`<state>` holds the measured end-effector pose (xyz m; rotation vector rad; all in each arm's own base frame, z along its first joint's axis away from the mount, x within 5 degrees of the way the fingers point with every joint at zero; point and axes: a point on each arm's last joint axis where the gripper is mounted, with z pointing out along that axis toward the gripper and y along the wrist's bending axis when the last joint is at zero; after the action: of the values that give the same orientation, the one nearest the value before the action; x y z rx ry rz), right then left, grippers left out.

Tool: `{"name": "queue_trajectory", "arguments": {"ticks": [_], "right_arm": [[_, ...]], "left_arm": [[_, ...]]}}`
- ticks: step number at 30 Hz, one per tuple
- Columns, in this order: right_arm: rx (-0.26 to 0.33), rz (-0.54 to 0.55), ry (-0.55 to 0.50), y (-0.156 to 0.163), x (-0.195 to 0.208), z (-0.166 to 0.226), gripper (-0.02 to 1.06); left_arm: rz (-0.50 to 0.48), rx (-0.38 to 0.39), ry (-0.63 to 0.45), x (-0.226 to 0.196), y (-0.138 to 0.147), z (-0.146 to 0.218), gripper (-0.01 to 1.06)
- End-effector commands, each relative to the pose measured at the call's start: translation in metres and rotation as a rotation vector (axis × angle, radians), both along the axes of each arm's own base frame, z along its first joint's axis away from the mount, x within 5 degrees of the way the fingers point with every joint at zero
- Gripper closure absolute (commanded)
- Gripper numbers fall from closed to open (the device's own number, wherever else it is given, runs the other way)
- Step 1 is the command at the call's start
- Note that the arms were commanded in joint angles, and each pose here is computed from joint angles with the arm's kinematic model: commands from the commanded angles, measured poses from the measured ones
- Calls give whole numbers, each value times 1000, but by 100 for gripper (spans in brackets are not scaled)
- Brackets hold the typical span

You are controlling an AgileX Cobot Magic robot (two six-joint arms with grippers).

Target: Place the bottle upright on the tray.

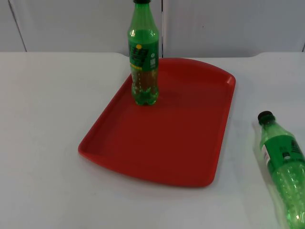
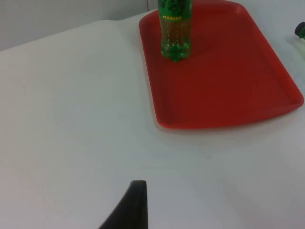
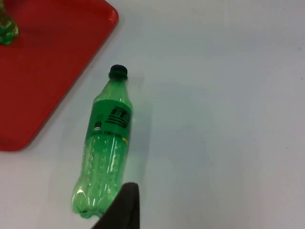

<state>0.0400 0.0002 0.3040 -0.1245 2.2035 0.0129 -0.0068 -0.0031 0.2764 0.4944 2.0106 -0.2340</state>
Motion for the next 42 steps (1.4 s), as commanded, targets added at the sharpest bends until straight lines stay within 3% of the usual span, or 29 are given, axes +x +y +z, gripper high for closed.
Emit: {"name": "queue_trajectory", "arguments": {"ticks": [1, 13, 21, 25, 28, 35, 42], "right_arm": [[-1, 1, 14, 2, 14, 9, -1], [-14, 5, 255, 15, 93, 26, -1], [29, 14, 419, 28, 154, 23, -1], [37, 15, 476, 34, 179, 11, -1], [82, 16, 584, 42, 202, -9, -1], [70, 4, 697, 58, 227, -46, 0], [108, -91, 792, 76, 251, -95, 0]], "left_arm": [[10, -3, 1, 0, 0, -1, 0], [10, -3, 1, 0, 0, -1, 0], [10, -3, 1, 0, 0, -1, 0], [10, -3, 1, 0, 0, -1, 0], [10, -3, 1, 0, 0, -1, 0], [10, -3, 1, 0, 0, -1, 0], [10, -3, 1, 0, 0, -1, 0]]}}
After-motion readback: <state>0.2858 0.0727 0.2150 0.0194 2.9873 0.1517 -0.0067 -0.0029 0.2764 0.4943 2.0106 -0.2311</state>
